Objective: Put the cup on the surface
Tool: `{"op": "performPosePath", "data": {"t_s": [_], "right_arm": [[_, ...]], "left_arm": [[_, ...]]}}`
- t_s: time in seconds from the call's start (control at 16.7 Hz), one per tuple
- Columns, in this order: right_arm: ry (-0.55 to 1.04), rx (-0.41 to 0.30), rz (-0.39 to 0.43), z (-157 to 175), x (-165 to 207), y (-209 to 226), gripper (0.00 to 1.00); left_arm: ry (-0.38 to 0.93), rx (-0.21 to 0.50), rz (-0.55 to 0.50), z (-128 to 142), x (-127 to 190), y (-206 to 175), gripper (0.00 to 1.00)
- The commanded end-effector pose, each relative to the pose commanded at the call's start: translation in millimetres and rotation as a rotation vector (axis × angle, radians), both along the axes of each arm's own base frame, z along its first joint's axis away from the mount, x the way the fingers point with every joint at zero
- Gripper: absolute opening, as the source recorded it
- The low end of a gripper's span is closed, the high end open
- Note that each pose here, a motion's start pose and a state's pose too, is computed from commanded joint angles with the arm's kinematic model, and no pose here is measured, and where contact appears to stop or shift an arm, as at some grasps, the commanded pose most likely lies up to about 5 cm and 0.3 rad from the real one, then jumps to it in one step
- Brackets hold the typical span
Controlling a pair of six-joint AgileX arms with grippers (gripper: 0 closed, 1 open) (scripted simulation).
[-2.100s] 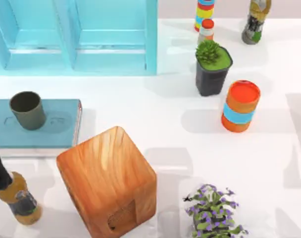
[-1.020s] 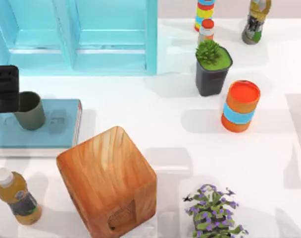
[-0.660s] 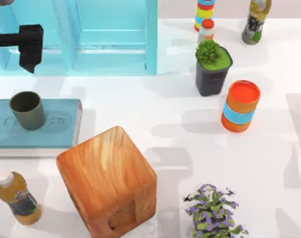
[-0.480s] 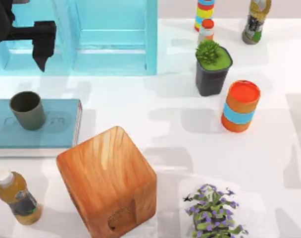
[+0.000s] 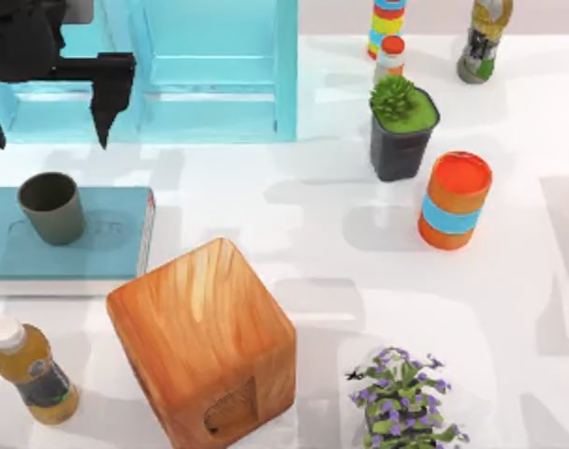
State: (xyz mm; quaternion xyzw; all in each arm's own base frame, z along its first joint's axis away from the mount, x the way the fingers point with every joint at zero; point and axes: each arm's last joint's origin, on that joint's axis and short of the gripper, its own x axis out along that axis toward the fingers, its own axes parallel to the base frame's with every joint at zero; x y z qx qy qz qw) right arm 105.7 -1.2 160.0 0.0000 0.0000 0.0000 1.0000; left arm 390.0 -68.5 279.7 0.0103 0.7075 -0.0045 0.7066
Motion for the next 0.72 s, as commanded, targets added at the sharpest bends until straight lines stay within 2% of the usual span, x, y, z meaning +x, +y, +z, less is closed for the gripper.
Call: {"op": "performPosePath", "data": {"t_s": [0.24,0.36,0.72], "right_arm": [[0.000,0.000,0.000,0,0,0,1.00],[0.000,0.000,0.000,0,0,0,1.00],[0.000,0.000,0.000,0,0,0,1.00]], "left_arm": [[-0.002,-0.001,0.004,-1,0,2,1.00],[-0.001,0.000,0.000,-10,1,1,1.00],[-0.003,-0.001,0.000,-80,3,0,1.00]]}}
